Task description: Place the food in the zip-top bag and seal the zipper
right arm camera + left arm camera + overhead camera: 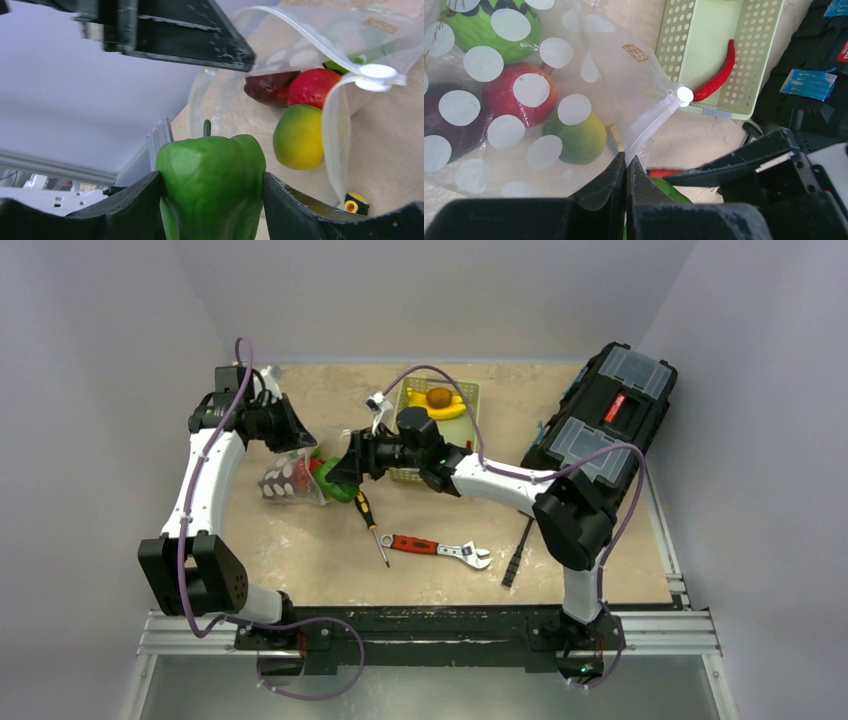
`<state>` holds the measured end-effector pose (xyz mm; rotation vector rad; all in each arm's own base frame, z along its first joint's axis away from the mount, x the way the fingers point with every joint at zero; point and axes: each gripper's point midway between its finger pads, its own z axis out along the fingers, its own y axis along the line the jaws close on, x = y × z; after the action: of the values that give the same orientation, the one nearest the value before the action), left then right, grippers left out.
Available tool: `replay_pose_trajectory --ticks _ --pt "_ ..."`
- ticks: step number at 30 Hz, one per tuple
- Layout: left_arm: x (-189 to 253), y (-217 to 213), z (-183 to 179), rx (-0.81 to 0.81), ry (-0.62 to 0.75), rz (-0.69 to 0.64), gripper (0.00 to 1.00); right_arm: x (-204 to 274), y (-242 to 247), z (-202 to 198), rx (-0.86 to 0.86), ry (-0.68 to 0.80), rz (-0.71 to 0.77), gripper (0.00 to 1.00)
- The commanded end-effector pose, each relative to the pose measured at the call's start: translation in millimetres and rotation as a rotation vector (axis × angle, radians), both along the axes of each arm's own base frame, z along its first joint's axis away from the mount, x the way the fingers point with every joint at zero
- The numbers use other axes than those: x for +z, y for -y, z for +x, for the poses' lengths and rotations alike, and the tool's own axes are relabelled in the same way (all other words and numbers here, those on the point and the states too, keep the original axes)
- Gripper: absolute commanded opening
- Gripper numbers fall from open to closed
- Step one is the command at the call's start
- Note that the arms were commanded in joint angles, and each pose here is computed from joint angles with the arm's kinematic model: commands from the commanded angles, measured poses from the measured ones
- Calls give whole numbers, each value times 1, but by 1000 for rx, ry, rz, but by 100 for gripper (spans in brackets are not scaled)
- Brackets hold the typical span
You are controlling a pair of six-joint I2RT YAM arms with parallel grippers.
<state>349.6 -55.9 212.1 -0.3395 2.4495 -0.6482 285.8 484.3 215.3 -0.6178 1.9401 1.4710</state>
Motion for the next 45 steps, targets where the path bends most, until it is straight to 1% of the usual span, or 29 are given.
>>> replay_pose_trajectory --ticks 1,3,8,16,20,24,25,29,32,34,37,45 --pt "13 4 0 -13 47 -11 0 13 -9 26 -98 -12 52 0" --pt "13 4 1 -13 48 -11 0 2 -12 35 -140 -38 33 0" --pt "14 4 0 -15 52 -15 0 -9 -21 48 -178 -78 34 0" --pt "16 5 0 -17 56 -20 0 -16 -44 53 -170 -136 89 0" --pt "18 7 0 -22 60 -28 0 -22 -54 49 -156 -150 91 15" --pt "18 6 0 -18 61 -23 0 -30 -62 43 -128 -157 84 32" --pt "18 6 -1 -19 63 -23 0 -31 -64 40 -119 -158 82 37" --pt "19 4 -1 -12 65 -14 0 -37 -66 34 -104 -155 62 63" --pt "18 5 -1 -14 64 -16 0 -36 -63 35 -116 -133 44 77" --pt "17 5 -1 -14 61 -15 0 -34 -60 35 -122 -114 36 83" --pt "17 4 -1 -12 61 -14 0 -31 -55 34 -126 -91 13 87" --pt "15 4 0 -12 54 -12 0 -14 -38 29 -137 -8 -23 95"
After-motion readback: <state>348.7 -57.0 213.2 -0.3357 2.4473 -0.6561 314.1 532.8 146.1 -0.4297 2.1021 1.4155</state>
